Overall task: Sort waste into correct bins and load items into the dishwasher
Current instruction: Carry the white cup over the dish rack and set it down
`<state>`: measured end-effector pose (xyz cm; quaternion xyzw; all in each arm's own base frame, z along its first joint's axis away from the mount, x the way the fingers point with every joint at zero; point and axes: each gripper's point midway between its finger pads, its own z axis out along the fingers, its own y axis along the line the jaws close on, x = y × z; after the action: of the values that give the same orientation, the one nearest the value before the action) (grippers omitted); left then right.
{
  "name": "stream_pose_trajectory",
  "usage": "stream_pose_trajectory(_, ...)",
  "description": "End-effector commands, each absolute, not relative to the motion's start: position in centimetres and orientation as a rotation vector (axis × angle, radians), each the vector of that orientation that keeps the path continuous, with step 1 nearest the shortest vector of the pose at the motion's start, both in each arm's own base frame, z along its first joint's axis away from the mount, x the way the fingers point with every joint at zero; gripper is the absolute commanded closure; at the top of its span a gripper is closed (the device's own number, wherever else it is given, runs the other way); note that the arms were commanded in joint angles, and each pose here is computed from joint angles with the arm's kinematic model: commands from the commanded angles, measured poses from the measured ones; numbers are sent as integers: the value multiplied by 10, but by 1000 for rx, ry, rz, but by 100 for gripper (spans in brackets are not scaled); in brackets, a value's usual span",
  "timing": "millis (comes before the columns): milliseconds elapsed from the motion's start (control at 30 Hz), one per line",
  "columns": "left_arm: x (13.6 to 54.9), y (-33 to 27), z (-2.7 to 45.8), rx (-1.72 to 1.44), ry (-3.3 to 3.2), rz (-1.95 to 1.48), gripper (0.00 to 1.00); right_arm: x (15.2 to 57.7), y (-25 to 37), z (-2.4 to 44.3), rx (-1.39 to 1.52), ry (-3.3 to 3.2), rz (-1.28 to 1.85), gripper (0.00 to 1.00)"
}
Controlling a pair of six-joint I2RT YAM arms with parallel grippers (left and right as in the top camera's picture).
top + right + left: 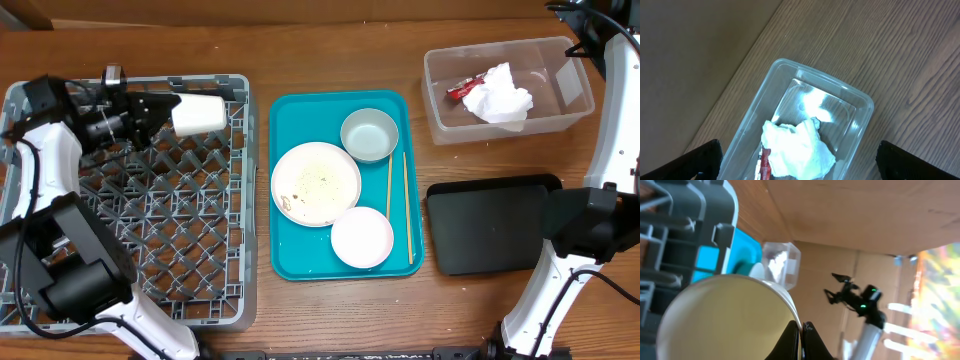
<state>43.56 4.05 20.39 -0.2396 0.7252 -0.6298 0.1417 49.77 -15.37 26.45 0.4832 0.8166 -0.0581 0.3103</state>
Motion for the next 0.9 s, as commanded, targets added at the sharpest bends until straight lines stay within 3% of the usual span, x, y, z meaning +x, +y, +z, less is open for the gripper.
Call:
stream_pose_trajectory(0,424,51,210,-739,2004,-1925,96,495,-154,283,1271,2110,-138,0)
stream_pose_trajectory(400,399,91,152,-1085,2096,-1725,96,495,-154,283,1271,2110,-138,0)
stream_pose_trajectory(867,408,93,149,-888,2045,-1697,96,495,-154,283,1271,2110,-138,0)
